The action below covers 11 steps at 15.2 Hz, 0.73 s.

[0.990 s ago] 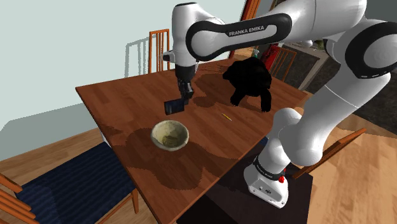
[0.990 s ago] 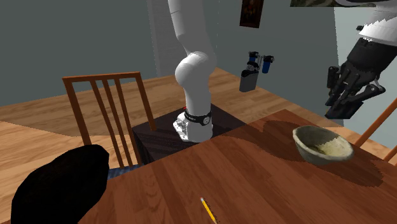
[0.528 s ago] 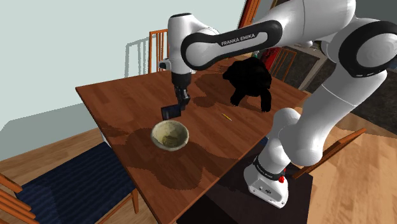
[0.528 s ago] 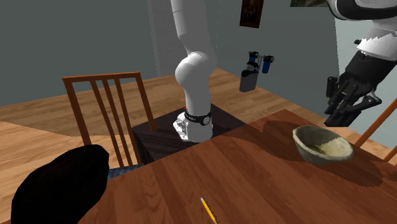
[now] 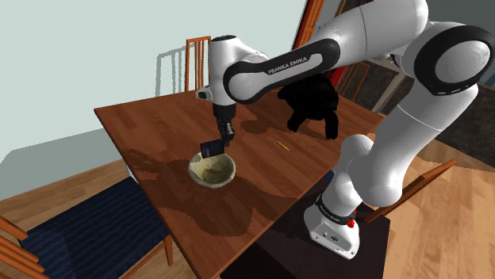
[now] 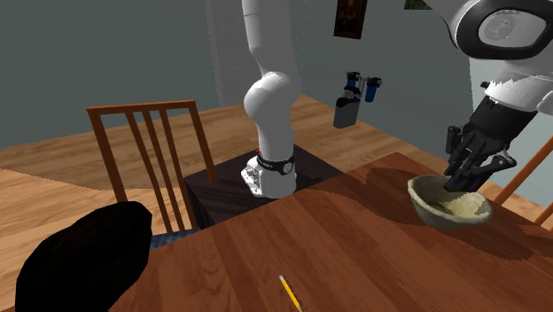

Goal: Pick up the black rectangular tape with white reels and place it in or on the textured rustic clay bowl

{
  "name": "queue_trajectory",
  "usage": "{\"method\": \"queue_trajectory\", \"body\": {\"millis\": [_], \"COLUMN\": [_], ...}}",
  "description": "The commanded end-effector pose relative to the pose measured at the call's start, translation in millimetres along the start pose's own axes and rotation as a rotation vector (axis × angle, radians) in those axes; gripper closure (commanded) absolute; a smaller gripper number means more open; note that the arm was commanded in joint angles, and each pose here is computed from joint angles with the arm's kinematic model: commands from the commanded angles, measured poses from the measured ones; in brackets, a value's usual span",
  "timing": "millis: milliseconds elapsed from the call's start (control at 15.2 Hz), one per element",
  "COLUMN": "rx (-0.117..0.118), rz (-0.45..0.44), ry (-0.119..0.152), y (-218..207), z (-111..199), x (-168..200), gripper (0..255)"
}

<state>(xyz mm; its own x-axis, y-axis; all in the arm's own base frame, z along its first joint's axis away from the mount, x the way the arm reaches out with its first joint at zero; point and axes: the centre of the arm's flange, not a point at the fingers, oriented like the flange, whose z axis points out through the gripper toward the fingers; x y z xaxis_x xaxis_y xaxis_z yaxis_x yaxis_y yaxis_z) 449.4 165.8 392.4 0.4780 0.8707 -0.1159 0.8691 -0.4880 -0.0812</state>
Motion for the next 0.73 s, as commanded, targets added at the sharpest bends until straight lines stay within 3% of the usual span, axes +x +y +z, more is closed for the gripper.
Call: {"method": "queue_trajectory", "body": {"millis": [0,132,660], "rx": [0.000,0.000,0.000], "rz": [0.000,0.000,0.000], "ry": [0.001,0.001,0.001], "y": [0,1,1], "z": [10,22,22], "x": [1,2,2], "gripper": [255,255,255]}}
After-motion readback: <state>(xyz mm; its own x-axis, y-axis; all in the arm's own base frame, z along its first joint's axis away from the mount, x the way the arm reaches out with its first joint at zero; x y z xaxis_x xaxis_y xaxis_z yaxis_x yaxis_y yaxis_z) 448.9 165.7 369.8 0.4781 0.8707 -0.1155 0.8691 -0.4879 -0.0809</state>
